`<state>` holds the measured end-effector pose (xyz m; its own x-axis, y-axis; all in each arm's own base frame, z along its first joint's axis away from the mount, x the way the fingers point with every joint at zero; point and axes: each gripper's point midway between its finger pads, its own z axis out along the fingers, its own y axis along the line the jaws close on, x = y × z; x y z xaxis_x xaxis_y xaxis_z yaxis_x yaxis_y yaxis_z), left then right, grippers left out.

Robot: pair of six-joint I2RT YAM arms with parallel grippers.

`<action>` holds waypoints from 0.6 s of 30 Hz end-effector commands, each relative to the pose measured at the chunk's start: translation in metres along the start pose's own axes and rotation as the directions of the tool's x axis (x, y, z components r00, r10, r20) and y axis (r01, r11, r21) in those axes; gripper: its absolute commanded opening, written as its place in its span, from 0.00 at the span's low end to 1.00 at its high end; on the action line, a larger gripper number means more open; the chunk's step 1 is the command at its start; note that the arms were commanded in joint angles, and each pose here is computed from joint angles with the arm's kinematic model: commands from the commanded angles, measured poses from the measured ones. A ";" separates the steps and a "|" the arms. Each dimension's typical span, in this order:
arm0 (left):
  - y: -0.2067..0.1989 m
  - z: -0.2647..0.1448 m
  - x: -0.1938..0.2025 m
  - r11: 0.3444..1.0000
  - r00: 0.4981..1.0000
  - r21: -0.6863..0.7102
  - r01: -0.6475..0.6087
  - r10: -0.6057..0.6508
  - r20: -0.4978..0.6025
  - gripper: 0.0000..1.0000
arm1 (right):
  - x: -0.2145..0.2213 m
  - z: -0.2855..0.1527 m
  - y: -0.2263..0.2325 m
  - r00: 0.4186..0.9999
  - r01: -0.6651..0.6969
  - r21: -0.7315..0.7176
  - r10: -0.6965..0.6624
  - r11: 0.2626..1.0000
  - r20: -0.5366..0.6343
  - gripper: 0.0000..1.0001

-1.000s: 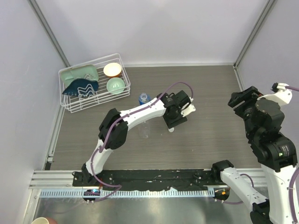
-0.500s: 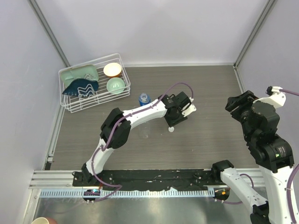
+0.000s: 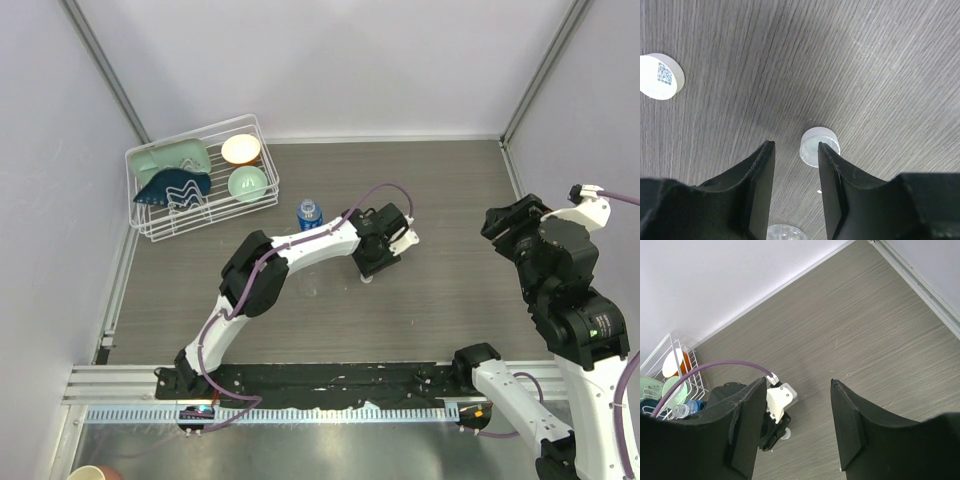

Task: Screw on the bottle caps

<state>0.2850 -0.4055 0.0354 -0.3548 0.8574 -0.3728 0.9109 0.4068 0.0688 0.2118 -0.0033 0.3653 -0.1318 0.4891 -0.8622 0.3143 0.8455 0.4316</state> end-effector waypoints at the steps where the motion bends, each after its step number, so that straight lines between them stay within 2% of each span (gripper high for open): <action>1: -0.001 0.009 -0.006 1.000 1.000 0.021 0.004 -0.004 0.029 0.43 | -0.010 0.000 0.009 0.999 -0.019 -0.035 0.020 0.999 0.026 0.59; 8: -0.002 0.018 -0.002 1.000 1.000 0.024 0.008 -0.009 0.021 0.37 | -0.011 -0.001 0.009 1.000 -0.007 -0.035 0.008 0.999 0.030 0.57; 11: -0.006 0.021 0.004 0.999 1.000 0.042 0.008 -0.008 -0.001 0.24 | -0.011 -0.001 0.010 1.000 -0.003 -0.040 0.004 0.999 0.024 0.55; 12: -0.006 0.022 0.007 0.999 1.000 0.042 0.006 -0.006 -0.007 0.09 | -0.010 -0.001 0.011 1.000 -0.002 -0.043 0.003 0.999 0.021 0.53; 13: -0.006 0.021 0.006 0.999 1.000 0.045 0.008 -0.008 -0.005 0.01 | -0.010 -0.001 0.012 1.000 -0.002 -0.047 0.003 0.999 0.018 0.53; 18: -0.009 0.009 0.003 0.998 1.000 0.058 0.020 -0.020 0.007 0.00 | -0.011 0.000 0.014 1.000 -0.003 -0.051 0.003 0.999 0.018 0.51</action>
<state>0.2819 -0.4131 0.0260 -0.3586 0.8489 -0.3882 0.9154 0.4014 0.0321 0.2120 0.0006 0.3649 -0.1454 0.4879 -0.8607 0.2959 0.8516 0.4327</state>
